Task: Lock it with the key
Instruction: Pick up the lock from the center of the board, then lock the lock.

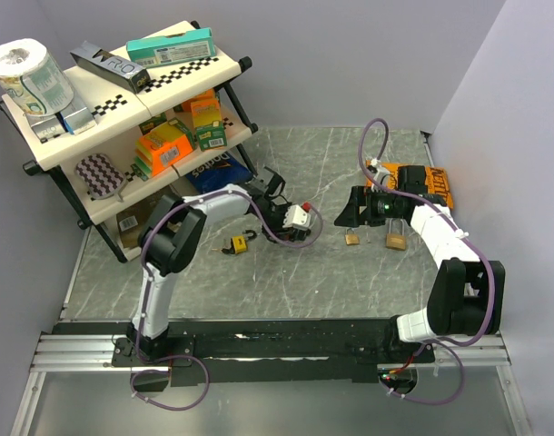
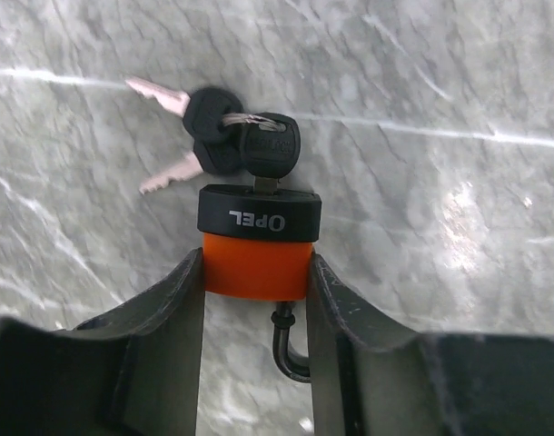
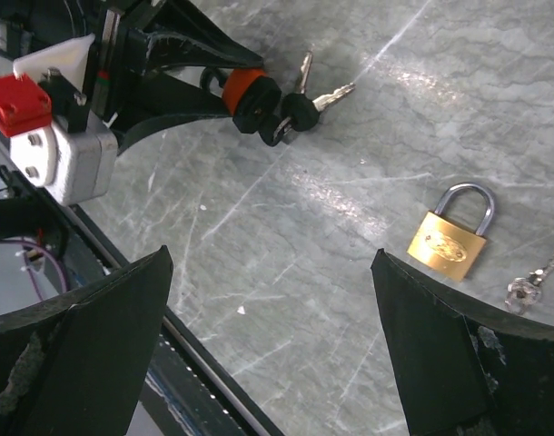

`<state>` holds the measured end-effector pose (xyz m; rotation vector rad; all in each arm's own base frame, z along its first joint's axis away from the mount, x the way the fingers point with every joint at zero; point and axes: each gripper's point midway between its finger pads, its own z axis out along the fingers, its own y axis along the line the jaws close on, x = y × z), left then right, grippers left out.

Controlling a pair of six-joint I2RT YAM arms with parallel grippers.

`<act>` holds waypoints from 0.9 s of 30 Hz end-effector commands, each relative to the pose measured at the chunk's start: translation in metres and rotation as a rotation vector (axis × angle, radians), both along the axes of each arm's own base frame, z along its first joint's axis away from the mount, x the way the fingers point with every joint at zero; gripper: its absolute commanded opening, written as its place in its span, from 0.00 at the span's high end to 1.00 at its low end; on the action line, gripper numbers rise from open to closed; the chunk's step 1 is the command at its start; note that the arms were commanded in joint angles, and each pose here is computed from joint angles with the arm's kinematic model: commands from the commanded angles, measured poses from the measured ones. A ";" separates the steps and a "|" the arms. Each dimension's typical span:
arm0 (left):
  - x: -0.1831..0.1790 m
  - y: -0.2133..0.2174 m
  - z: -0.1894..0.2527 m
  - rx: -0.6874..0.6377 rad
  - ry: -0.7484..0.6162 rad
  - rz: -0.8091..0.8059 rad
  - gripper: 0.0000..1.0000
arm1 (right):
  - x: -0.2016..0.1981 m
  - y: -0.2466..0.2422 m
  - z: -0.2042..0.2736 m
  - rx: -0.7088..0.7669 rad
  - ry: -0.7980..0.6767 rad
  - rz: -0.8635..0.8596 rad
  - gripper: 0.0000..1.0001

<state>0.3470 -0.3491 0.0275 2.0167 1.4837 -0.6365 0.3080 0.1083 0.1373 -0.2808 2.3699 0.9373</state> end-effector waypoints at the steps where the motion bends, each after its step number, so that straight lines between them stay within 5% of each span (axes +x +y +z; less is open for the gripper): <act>1: -0.002 -0.005 0.049 -0.080 -0.130 -0.003 0.94 | 0.004 0.006 0.016 0.062 -0.031 0.009 0.00; 9: -0.036 -0.011 0.113 -0.108 -0.420 -0.152 0.99 | -0.007 0.024 0.036 0.203 -0.041 0.057 0.00; 27: -0.078 -0.037 0.191 -0.263 -0.418 -0.115 0.99 | -0.046 0.094 0.059 0.308 -0.056 0.309 0.06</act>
